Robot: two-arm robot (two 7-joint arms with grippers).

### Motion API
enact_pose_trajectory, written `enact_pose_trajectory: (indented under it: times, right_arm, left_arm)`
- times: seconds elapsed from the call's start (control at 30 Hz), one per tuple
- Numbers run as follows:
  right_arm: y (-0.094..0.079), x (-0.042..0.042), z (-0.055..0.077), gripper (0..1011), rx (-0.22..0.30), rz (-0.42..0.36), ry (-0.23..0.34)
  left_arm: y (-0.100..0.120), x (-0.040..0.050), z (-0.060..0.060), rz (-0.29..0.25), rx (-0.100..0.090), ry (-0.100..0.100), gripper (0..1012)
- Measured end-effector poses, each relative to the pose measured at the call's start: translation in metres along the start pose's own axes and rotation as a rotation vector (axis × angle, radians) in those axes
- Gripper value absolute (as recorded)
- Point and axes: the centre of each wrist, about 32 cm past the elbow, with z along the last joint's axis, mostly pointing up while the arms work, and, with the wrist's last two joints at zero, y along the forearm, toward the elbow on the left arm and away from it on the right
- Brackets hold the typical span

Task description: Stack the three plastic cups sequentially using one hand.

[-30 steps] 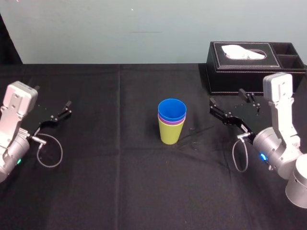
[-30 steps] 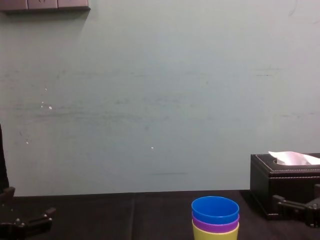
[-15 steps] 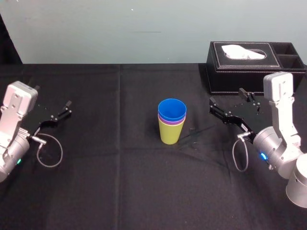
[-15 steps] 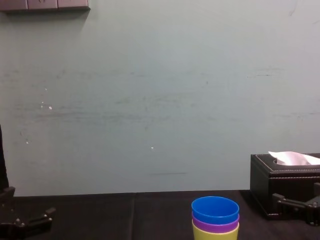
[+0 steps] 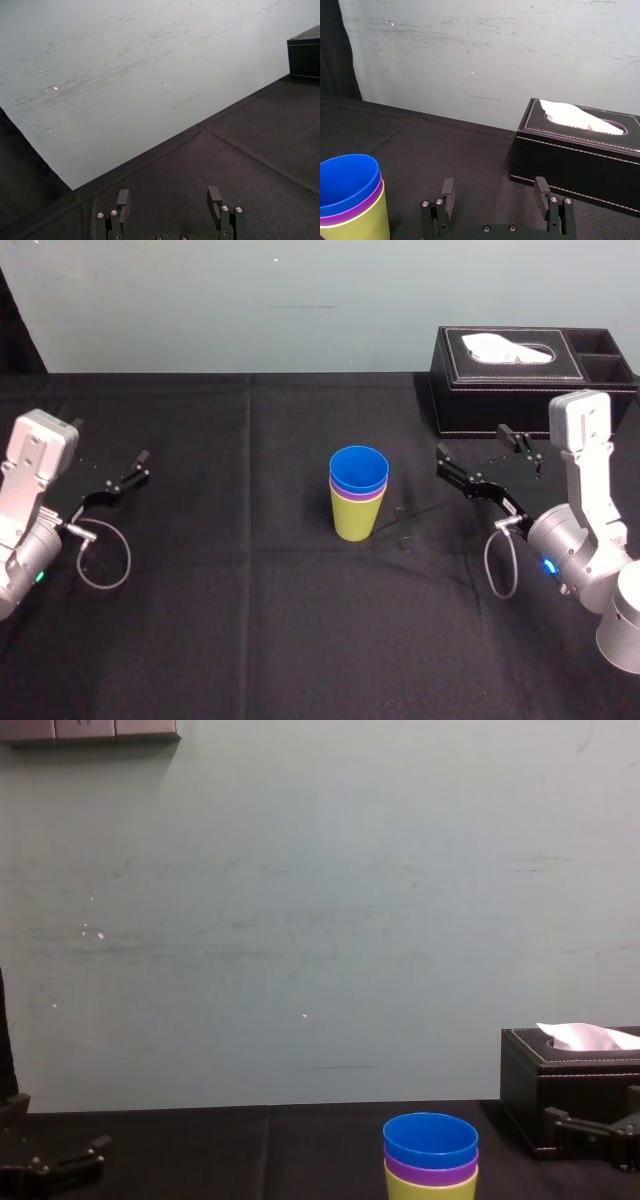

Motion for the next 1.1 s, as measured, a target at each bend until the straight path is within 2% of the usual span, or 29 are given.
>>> enact_pose_trajectory:
  times: [1.1]
  right_arm:
    - [0.0,0.0,0.0003,1003,0.001,0.0,0.0]
  left_arm:
    - [0.0,0.0,0.0,0.0,0.0,0.0,1012]
